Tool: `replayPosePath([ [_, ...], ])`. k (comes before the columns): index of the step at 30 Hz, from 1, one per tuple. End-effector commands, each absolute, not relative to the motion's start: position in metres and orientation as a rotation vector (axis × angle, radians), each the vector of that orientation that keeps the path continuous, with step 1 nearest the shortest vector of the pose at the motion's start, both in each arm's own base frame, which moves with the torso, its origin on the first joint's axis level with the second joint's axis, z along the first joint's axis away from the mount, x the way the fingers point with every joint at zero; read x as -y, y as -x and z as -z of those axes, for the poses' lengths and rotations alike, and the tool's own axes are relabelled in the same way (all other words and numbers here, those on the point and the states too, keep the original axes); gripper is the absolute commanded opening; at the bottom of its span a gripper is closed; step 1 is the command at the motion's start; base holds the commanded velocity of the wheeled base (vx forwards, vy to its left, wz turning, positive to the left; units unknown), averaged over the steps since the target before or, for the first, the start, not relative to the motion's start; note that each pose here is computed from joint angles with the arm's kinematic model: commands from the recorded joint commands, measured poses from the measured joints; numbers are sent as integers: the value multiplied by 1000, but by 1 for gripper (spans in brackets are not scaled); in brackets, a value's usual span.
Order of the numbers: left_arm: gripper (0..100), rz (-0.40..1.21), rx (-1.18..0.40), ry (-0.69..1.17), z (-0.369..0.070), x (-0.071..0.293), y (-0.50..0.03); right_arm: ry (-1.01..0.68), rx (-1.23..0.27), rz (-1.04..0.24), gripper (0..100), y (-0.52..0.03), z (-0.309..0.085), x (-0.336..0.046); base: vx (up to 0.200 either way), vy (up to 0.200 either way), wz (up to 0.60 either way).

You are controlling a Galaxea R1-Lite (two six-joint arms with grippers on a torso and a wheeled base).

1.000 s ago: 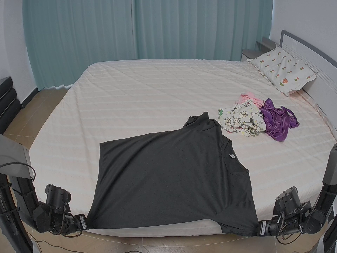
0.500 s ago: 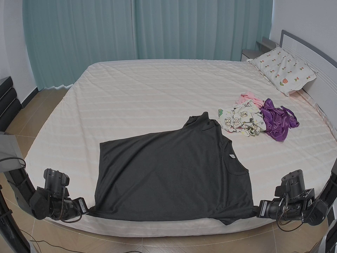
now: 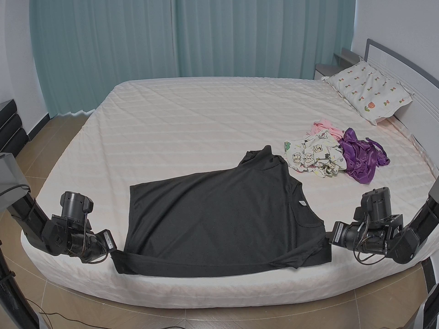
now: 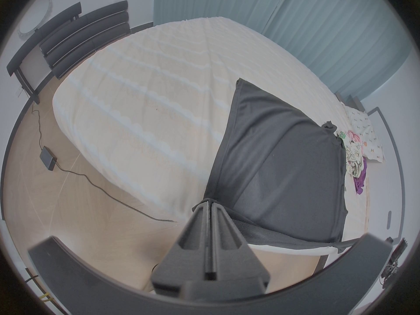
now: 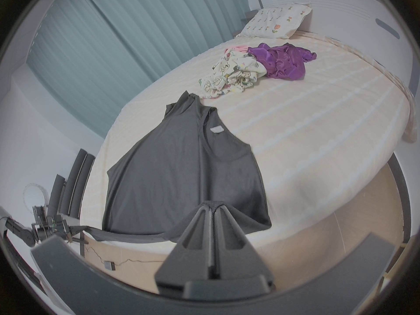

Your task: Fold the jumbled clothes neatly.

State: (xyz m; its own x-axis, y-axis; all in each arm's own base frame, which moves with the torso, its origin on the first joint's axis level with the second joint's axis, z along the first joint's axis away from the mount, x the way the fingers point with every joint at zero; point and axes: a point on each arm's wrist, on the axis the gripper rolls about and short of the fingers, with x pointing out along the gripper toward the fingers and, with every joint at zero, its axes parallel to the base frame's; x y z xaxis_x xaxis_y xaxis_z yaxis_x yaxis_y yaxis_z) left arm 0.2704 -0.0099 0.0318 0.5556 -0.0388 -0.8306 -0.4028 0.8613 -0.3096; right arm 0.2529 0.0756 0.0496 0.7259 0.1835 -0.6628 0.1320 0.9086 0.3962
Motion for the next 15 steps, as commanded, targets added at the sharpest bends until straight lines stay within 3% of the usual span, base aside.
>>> replayPosePath([
  [1,0,-246,-957,517,-28,4,-285,-458,-736,-2,0,-275,-54,-72,0,0,0],
  [15,0,-275,-936,553,-12,5,-337,-477,-680,-1,0,-328,-53,-80,0,0,0],
])
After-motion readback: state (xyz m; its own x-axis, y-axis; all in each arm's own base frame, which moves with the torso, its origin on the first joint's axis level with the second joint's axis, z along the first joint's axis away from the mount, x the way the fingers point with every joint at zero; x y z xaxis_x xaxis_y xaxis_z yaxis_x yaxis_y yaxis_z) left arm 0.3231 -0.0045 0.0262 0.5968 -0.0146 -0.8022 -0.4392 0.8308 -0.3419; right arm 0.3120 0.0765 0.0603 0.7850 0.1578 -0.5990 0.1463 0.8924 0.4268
